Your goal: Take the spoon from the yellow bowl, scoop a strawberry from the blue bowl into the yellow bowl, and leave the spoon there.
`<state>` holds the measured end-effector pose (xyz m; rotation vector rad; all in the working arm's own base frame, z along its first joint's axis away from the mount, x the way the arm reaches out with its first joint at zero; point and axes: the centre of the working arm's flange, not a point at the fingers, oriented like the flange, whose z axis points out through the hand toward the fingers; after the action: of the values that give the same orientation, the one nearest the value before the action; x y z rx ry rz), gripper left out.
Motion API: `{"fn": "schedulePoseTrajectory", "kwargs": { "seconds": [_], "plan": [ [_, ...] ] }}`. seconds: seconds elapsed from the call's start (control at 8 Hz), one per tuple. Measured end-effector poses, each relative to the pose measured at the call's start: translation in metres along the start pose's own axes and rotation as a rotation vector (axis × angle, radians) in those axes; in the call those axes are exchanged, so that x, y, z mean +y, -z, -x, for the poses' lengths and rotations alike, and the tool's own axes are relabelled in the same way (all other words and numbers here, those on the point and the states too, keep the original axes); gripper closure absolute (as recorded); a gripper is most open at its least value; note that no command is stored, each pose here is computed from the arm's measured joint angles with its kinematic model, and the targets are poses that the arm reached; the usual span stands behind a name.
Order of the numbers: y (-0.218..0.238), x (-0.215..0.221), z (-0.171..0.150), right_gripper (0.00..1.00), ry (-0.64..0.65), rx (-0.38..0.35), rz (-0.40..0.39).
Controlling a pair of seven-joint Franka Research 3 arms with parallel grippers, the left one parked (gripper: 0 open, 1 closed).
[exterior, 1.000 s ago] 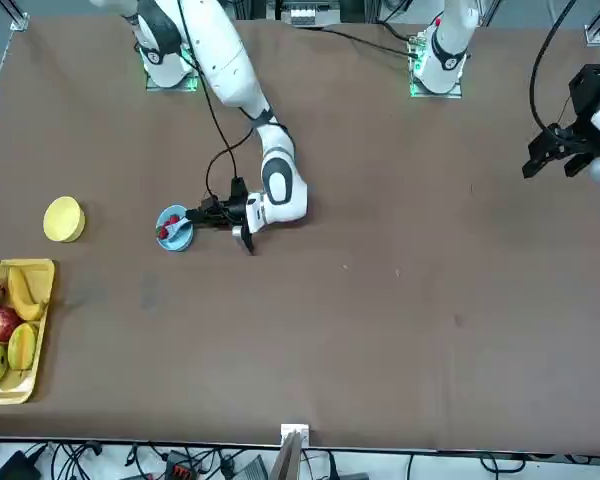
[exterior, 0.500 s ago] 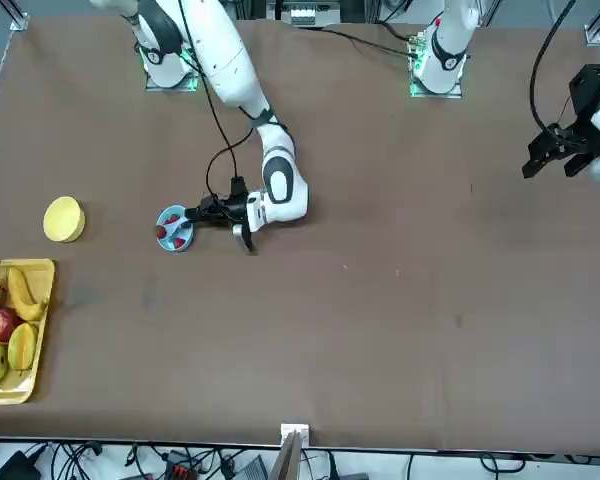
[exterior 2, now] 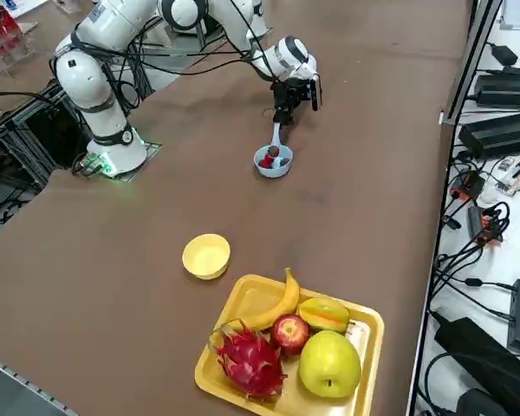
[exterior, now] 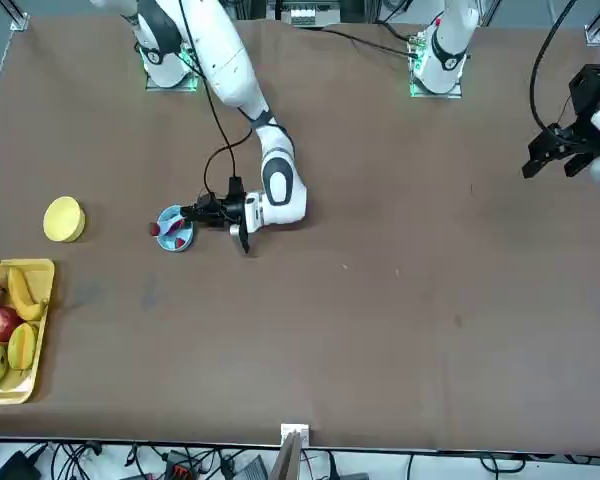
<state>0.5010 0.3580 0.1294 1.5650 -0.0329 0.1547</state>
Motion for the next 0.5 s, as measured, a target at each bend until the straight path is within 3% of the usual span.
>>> {"fn": "schedulePoseTrajectory", "kwargs": {
  "seconds": [0.5],
  "plan": [
    [-0.025,0.022,-0.024,0.89,0.0,-0.06,0.001]
  ]
}}
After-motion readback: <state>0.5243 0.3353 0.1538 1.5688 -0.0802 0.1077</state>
